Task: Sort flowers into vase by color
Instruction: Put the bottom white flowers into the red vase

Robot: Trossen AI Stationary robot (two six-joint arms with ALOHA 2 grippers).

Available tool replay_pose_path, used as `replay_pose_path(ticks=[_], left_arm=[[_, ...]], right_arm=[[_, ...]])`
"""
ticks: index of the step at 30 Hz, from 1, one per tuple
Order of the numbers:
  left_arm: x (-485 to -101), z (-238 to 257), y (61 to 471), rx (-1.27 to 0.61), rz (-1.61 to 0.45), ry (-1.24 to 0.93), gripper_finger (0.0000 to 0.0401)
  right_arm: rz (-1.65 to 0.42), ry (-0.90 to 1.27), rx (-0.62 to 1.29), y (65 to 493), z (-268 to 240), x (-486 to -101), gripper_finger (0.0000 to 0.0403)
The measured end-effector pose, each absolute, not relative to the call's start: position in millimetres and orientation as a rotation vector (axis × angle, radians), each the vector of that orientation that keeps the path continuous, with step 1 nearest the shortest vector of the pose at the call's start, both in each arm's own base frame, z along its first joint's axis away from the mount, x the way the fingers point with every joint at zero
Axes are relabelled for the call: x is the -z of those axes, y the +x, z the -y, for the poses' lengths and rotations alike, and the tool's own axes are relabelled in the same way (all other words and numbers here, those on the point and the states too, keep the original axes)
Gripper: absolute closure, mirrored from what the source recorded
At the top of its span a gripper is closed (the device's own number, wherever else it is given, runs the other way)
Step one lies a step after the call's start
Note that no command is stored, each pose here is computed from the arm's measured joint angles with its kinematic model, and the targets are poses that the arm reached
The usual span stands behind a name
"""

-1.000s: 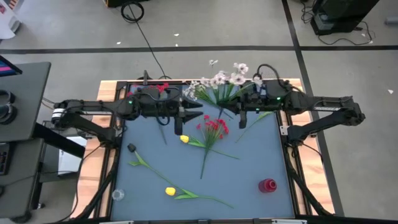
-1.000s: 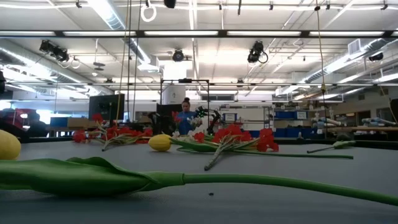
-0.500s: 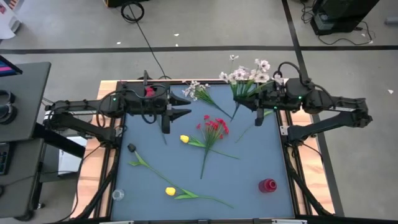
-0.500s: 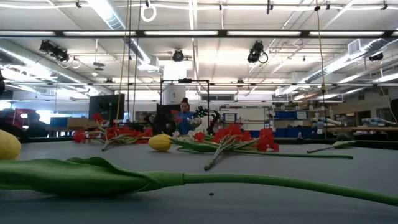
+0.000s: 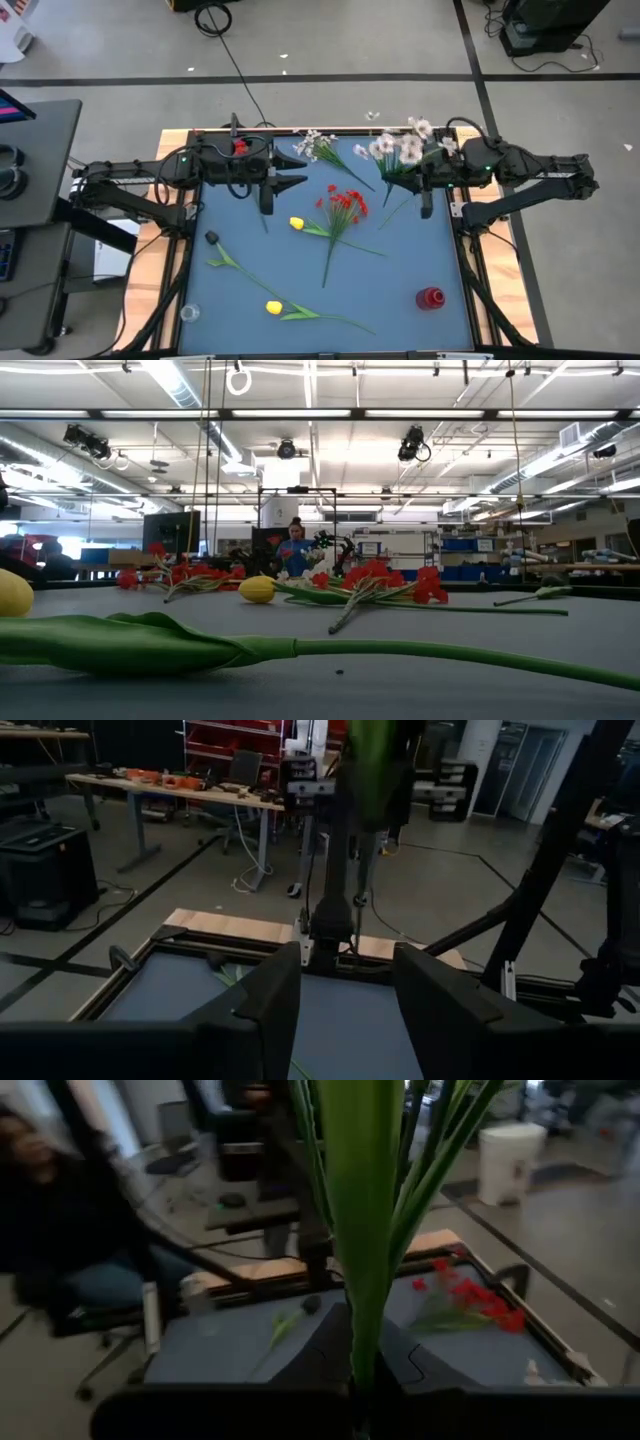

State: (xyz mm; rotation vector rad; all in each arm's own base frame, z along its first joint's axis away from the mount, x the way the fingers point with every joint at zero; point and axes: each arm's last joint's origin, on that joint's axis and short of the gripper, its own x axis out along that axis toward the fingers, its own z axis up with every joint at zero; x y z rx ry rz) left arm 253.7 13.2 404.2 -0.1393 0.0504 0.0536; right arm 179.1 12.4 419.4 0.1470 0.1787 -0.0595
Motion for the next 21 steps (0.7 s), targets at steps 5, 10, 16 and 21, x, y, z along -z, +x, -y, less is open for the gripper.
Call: replay_pose_path(ticks=[5,10,16,21], left_arm=[[-404.2,-13.2,253.7,-0.054,-0.05,-0.139,0.0234],[-404.2,-13.2,253.7,-0.054,-0.05,-0.14,0.0234],[-404.1,-13.2,253.7,-0.054,-0.05,-0.14,0.0234],[-404.1,-13.2,253.7,-0.054,-0.05,-0.14,0.0234]], right_arm=[[-0.167,0.111,-0.063,155.1,-13.8,-423.9,0.0393],[-0.131,0.101,-0.184,125.0,-14.5,-421.2,0.0393],[-0.129,0.119,-0.241,108.6,-14.6,-407.1,0.0393],[-0.12,0.126,-0.346,113.0,-18.0,-396.3,0.0393]])
